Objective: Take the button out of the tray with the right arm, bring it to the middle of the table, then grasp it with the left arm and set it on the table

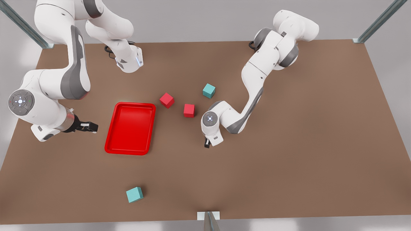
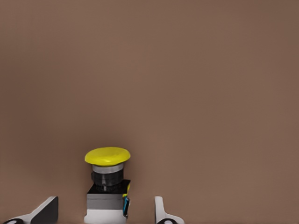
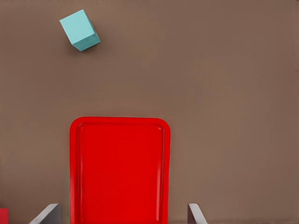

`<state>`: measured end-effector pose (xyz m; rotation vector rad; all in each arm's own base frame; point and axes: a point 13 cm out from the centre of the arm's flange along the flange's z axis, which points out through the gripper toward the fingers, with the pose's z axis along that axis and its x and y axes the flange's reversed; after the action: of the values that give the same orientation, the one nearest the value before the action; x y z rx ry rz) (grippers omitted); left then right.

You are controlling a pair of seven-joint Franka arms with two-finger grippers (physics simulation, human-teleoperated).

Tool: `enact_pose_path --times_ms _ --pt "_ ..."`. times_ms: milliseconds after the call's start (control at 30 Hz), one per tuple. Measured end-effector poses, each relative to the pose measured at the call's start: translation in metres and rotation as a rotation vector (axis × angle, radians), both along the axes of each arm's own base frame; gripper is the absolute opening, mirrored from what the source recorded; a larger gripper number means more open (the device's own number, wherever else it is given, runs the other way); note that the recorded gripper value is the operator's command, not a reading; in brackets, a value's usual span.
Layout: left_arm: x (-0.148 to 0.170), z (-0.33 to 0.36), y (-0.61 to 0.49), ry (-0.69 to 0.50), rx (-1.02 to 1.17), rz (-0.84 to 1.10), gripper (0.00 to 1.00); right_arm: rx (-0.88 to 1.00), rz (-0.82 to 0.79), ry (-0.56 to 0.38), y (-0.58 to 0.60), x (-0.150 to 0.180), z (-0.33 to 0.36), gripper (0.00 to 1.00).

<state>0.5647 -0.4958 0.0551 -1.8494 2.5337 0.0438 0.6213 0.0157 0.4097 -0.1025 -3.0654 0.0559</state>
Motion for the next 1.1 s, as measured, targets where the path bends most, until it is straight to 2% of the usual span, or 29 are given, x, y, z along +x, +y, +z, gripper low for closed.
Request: enact_pose_path --times_ms 233,267,333,400,433,500,567,600,633,833,967,1100 --pt "0.002 -0.010 -0.002 -0.012 -0.008 0.036 1.00 0.000 -0.020 -0.002 0.000 0.001 -0.001 1.00" --pt "0.002 -0.011 -0.002 -0.013 -0.008 0.040 0.98 0.000 -0.023 -0.002 0.000 0.001 -0.001 1.00" --pt "0.002 -0.012 -0.002 -0.014 -0.010 0.048 0.89 0.000 -0.027 -0.003 0.000 0.001 -0.001 1.00" --pt "0.003 -0.012 -0.002 -0.016 -0.011 0.056 0.89 0.000 -0.032 0.001 0.000 0.001 -0.003 1.00" --pt "0.003 -0.012 -0.002 -0.017 -0.013 0.059 0.85 0.000 -0.035 0.002 -0.001 0.001 -0.004 1.00" --pt "0.003 -0.015 -0.003 -0.017 -0.014 0.065 0.66 0.000 -0.038 0.003 -0.001 0.001 -0.004 1.00" --pt "0.003 -0.016 -0.003 -0.018 -0.016 0.070 0.56 0.000 -0.041 0.003 -0.002 0.001 -0.004 1.00" --pt "0.004 -0.016 -0.003 -0.019 -0.017 0.072 0.43 0.001 -0.043 0.003 -0.002 0.001 -0.004 1.00" --pt "0.004 -0.016 -0.003 -0.019 -0.018 0.075 0.41 0.001 -0.044 0.003 -0.002 0.001 -0.004 1.00" --pt "0.014 0.005 -0.002 -0.037 -0.030 0.083 0.41 0.002 -0.050 0.003 -0.002 0.001 -0.004 1.00" --pt "0.042 0.036 0.028 -0.105 0.037 0.057 0.41 0.002 -0.051 0.003 -0.001 0.001 -0.004 1.00" --pt "0.077 0.050 0.092 -0.192 0.220 0.008 0.41 0.001 -0.052 0.003 -0.002 0.001 -0.005 1.00"
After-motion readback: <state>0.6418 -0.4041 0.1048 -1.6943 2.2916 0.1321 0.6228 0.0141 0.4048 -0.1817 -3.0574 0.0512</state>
